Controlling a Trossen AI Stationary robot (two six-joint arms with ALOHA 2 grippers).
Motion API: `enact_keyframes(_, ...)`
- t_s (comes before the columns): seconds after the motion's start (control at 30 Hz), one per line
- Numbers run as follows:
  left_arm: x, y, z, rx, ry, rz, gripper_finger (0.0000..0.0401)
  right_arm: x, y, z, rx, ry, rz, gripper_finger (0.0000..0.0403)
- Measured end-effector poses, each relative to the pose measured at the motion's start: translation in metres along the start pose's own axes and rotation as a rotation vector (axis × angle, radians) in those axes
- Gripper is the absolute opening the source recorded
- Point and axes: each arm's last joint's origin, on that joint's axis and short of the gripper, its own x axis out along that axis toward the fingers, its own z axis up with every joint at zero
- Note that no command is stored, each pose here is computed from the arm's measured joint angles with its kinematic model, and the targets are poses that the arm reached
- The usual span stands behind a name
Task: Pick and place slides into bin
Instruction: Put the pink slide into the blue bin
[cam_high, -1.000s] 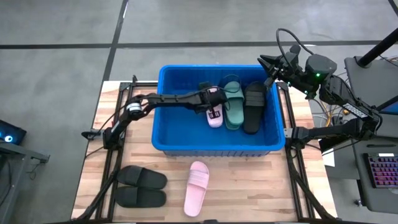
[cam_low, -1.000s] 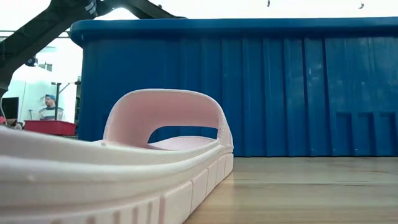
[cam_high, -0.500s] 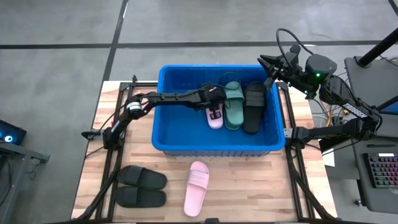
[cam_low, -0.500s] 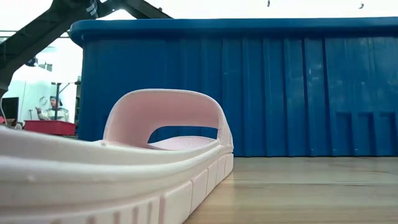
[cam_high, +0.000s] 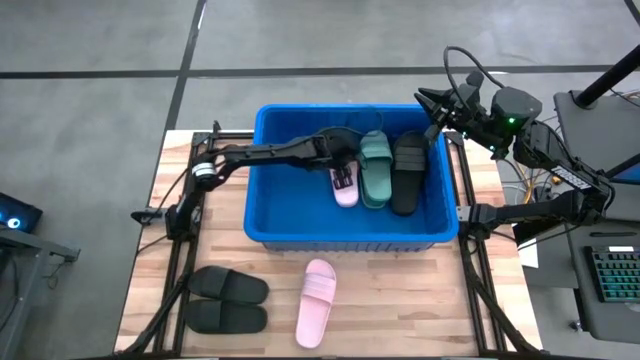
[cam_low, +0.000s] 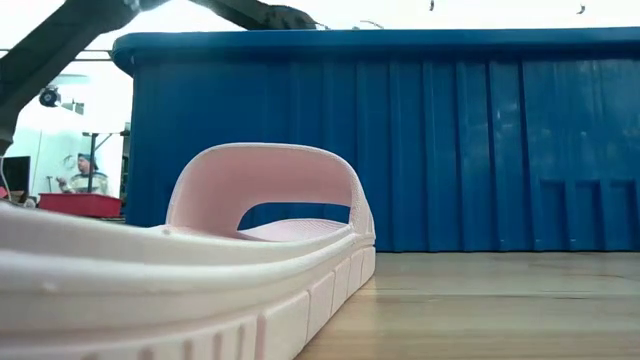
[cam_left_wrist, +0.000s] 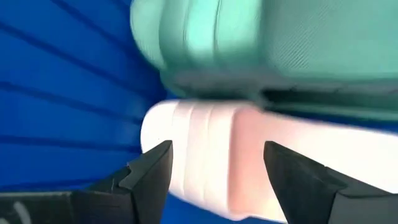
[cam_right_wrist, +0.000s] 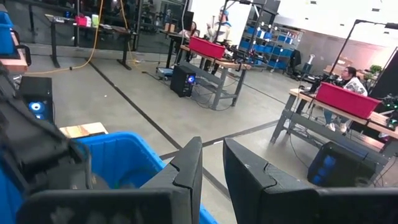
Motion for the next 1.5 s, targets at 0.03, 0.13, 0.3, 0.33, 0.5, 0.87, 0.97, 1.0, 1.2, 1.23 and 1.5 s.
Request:
enact_keyframes(0.03, -0.008, 0.002, 0.003, -0.005, -0.023, -0.018, 0.0237, 0.0, 0.0, 0.0, 0.0, 0.0, 0.0, 0.0057)
enact_keyframes(0.13, -0.037, 0.009, 0.012, -0.026, -0.1, -0.079, 0.0237, 0.0, 0.0, 0.0, 0.001, -0.001, -0.001, 0.0057)
enact_keyframes(0.3, -0.096, 0.018, 0.02, -0.03, -0.209, -0.171, 0.0237, 0.0, 0.0, 0.0, 0.002, -0.002, -0.001, 0.0057)
enact_keyframes(0.33, -0.11, 0.021, 0.02, -0.045, -0.225, -0.174, 0.0237, 0.0, 0.0, 0.0, 0.004, -0.002, -0.001, 0.0057)
enact_keyframes(0.5, -0.185, 0.037, 0.018, -0.157, -0.346, -0.231, 0.0238, 0.0, 0.0, 0.0, 0.005, -0.003, -0.001, 0.0057)
enact_keyframes(0.87, -0.282, 0.014, 0.001, -0.242, -0.455, -0.58, 0.0238, 0.0, 0.0, 0.0, 0.055, -0.003, 0.0, 0.0057)
enact_keyframes(0.97, -0.295, -0.007, -0.003, -0.223, -0.424, -0.649, 0.0238, 0.0, 0.0, 0.0, 0.119, -0.003, 0.0, 0.0057)
enact_keyframes(1.0, -0.298, -0.014, -0.005, -0.216, -0.408, -0.669, 0.0238, 0.0, 0.0, 0.0, 0.139, -0.003, 0.0, 0.0057)
enact_keyframes(1.2, -0.308, -0.057, -0.014, -0.177, -0.278, -0.747, 0.0238, 0.0, 0.0, -0.001, 0.188, 0.007, 0.003, 0.0056)
enact_keyframes(1.23, -0.308, -0.065, -0.015, -0.175, -0.251, -0.75, 0.0238, 0.0, 0.0, -0.001, 0.198, 0.009, 0.005, 0.0056)
enact_keyframes(1.5, -0.297, -0.134, -0.028, -0.057, -0.088, -0.69, 0.0238, 0.0, 0.002, -0.006, 0.246, 0.064, 0.01, 0.0056)
